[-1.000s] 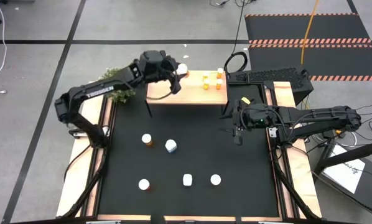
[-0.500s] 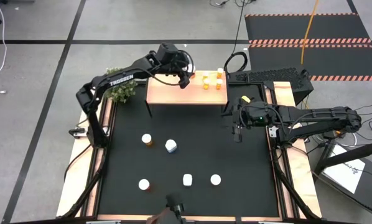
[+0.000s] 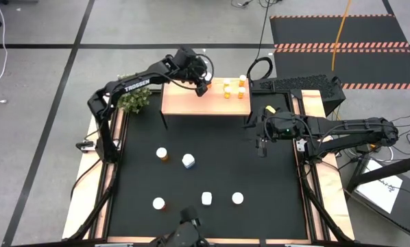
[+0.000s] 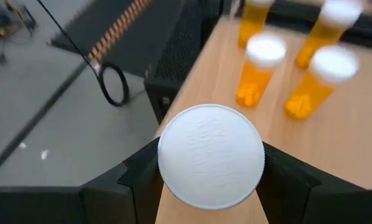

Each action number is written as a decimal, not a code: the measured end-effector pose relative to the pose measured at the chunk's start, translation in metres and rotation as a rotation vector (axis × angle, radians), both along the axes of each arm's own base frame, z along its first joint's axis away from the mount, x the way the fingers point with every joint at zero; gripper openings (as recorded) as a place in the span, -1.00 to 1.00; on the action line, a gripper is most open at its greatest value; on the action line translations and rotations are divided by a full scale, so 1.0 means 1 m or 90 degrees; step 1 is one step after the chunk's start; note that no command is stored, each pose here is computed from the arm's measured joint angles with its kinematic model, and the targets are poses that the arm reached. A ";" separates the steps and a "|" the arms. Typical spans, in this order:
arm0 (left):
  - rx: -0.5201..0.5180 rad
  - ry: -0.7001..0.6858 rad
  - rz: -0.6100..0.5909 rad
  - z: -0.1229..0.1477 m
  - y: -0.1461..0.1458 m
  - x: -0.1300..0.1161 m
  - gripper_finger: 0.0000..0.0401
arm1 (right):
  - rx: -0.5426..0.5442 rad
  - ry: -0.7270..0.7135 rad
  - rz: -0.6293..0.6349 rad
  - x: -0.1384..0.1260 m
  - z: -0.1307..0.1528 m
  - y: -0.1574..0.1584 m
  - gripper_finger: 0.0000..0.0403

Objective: Pick and place medicine bottles onto shelf by color
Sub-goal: Put the large orange pill bottle on the shelf

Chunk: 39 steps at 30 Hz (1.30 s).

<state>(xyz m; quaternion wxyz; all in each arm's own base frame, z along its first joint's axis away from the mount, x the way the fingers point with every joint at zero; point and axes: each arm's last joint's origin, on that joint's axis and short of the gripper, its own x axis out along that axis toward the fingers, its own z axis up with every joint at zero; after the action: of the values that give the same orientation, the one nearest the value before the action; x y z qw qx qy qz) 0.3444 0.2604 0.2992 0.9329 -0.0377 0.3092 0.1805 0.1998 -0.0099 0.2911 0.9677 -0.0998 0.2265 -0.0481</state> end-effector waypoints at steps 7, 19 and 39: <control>0.008 -0.003 0.001 -0.007 0.004 0.005 0.07 | 0.000 -0.002 0.000 0.000 0.000 0.000 0.03; 0.023 0.009 -0.028 -0.017 -0.003 0.018 0.11 | -0.005 -0.003 0.002 0.000 0.001 0.000 0.03; 0.044 0.006 -0.029 -0.018 -0.003 0.022 0.41 | -0.005 -0.002 0.003 0.000 0.000 0.000 0.03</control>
<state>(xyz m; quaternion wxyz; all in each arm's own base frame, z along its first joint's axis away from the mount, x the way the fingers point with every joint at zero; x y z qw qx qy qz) 0.3659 0.2571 0.2815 0.9362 0.0024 0.3078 0.1699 0.2000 -0.0098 0.2915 0.9678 -0.1041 0.2244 -0.0473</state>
